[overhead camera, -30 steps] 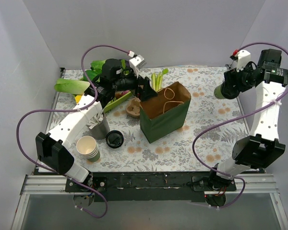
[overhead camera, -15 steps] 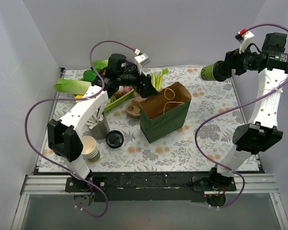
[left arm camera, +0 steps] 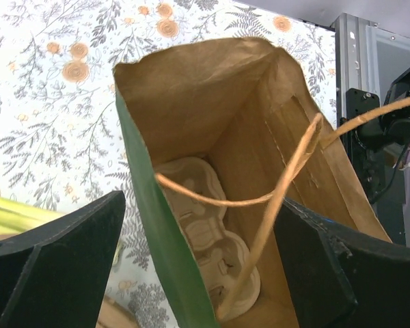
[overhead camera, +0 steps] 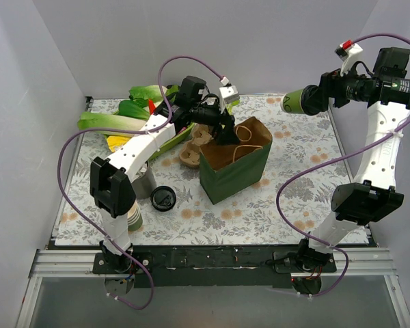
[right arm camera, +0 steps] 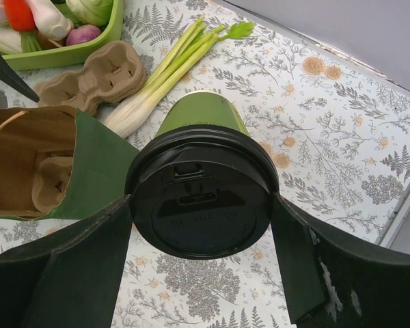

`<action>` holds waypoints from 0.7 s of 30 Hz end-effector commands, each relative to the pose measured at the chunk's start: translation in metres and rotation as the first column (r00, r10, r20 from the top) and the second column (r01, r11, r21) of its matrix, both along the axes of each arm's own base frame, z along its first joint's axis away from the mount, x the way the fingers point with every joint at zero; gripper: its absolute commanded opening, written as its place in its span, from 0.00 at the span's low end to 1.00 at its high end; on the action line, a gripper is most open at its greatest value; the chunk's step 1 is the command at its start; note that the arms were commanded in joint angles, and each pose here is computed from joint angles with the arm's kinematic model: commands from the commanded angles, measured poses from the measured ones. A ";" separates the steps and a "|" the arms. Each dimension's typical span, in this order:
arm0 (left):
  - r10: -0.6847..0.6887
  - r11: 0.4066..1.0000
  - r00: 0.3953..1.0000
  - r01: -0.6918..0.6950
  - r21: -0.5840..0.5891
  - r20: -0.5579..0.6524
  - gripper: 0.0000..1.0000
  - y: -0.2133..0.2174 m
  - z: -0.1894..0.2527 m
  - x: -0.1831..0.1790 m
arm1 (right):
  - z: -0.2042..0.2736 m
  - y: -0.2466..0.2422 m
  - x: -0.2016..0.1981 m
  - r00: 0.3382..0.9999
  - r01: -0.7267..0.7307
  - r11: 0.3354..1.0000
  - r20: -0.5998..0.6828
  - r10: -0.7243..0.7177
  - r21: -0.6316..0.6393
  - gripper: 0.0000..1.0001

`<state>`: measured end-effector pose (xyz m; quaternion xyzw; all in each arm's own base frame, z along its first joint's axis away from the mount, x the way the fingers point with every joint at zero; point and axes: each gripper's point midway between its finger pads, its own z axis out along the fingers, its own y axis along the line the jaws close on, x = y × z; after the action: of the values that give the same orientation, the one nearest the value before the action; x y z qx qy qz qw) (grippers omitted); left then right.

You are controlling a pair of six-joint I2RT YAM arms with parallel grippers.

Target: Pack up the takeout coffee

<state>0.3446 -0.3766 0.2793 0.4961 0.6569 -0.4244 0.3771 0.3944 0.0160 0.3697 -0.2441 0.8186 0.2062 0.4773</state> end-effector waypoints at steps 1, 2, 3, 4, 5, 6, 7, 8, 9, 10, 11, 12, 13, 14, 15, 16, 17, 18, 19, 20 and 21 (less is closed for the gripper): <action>-0.019 1.000 1.000 0.019 -0.023 0.020 0.85 -0.010 0.014 0.001 | 0.013 0.008 -0.004 0.999 -0.020 1.000 0.043 0.019 0.021 0.01; -0.016 1.000 1.000 0.017 -0.026 0.012 0.83 -0.011 0.014 0.001 | 0.009 0.008 -0.004 0.999 -0.018 1.000 0.032 0.018 0.023 0.01; -0.017 0.999 1.000 0.018 -0.031 0.008 0.82 -0.013 0.013 0.002 | 0.010 0.008 -0.005 0.999 -0.018 1.000 0.035 0.018 0.022 0.01; -0.016 0.999 1.000 0.016 -0.033 0.004 0.81 -0.014 0.012 0.003 | 0.009 0.009 -0.005 0.999 -0.020 1.000 0.032 0.019 0.023 0.01; -0.012 0.999 1.000 0.012 -0.038 0.004 0.78 -0.015 0.013 0.004 | 0.006 0.009 -0.005 1.000 -0.019 0.999 0.024 0.018 0.026 0.01; -0.009 0.999 1.000 0.009 -0.044 -0.002 0.69 -0.016 0.014 0.005 | 0.007 0.009 -0.006 0.999 -0.017 0.999 0.027 0.016 0.028 0.01; -0.008 0.999 1.000 0.008 -0.046 -0.001 0.65 -0.017 0.014 0.006 | 0.007 0.009 -0.006 1.000 -0.015 0.999 0.026 0.014 0.030 0.01; 0.000 0.999 1.000 0.000 -0.044 -0.004 0.60 -0.016 0.013 0.008 | 0.007 0.010 -0.007 1.000 -0.016 0.999 0.025 0.015 0.034 0.01; 0.014 0.999 1.000 -0.015 -0.043 -0.013 0.53 -0.017 0.012 0.011 | 0.007 0.011 -0.006 1.000 -0.020 0.999 0.025 0.019 0.039 0.01; 0.039 0.999 0.999 -0.039 -0.037 -0.011 0.49 -0.017 0.011 0.016 | 0.007 0.011 -0.006 1.000 -0.021 0.999 0.023 0.020 0.043 0.01; 0.052 0.998 0.999 -0.053 -0.036 -0.016 0.45 -0.017 0.012 0.018 | 0.007 0.012 -0.007 1.000 -0.023 0.999 0.021 0.022 0.045 0.01; 0.059 0.998 0.998 -0.059 -0.037 -0.018 0.38 -0.018 0.013 0.018 | 0.009 0.013 -0.008 0.999 -0.028 0.998 0.027 0.027 0.048 0.01; 0.062 0.997 0.998 -0.063 -0.040 -0.019 0.36 -0.018 0.014 0.019 | 0.010 0.014 -0.009 0.999 -0.031 0.998 0.031 0.030 0.045 0.01; 0.062 0.997 0.998 -0.062 -0.045 -0.018 0.35 -0.018 0.016 0.020 | 0.011 0.014 -0.010 0.999 -0.034 0.998 0.035 0.033 0.044 0.01; 0.058 0.997 0.998 -0.059 -0.054 -0.016 0.33 -0.020 0.019 0.019 | 0.015 0.016 -0.012 0.998 -0.046 0.998 0.050 0.044 0.039 0.01; 0.058 0.996 0.998 -0.059 -0.063 -0.027 0.28 -0.020 0.021 0.018 | 0.017 0.018 -0.016 0.997 -0.057 0.998 0.050 0.055 0.041 0.01; 0.050 0.996 0.998 -0.052 -0.072 -0.031 0.24 -0.021 0.023 0.016 | 0.021 0.022 -0.019 0.994 -0.085 0.996 0.069 0.082 0.030 0.01; 0.047 0.995 0.998 -0.049 -0.082 -0.032 0.20 -0.022 0.026 0.016 | 0.027 0.029 -0.025 0.989 -0.122 0.992 0.089 0.118 0.033 0.01; 0.048 0.995 0.998 -0.051 -0.087 -0.043 0.00 -0.023 0.027 0.015 | 0.037 0.034 -0.029 0.982 -0.145 0.989 0.122 0.141 0.021 0.01; 0.063 0.994 0.997 -0.067 -0.088 -0.049 0.00 -0.022 0.028 0.016 | 0.040 0.039 -0.035 0.974 -0.178 0.984 0.140 0.176 -0.002 0.01; 0.068 0.993 0.997 -0.072 -0.095 -0.043 0.00 -0.022 0.027 0.017 | 0.048 0.048 -0.043 0.964 -0.210 0.977 0.165 0.210 -0.019 0.01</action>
<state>0.3603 -0.3964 0.2727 0.4532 0.6826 -0.4412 0.3662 0.3858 0.0314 0.3650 -0.2578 0.8109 0.2369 0.4689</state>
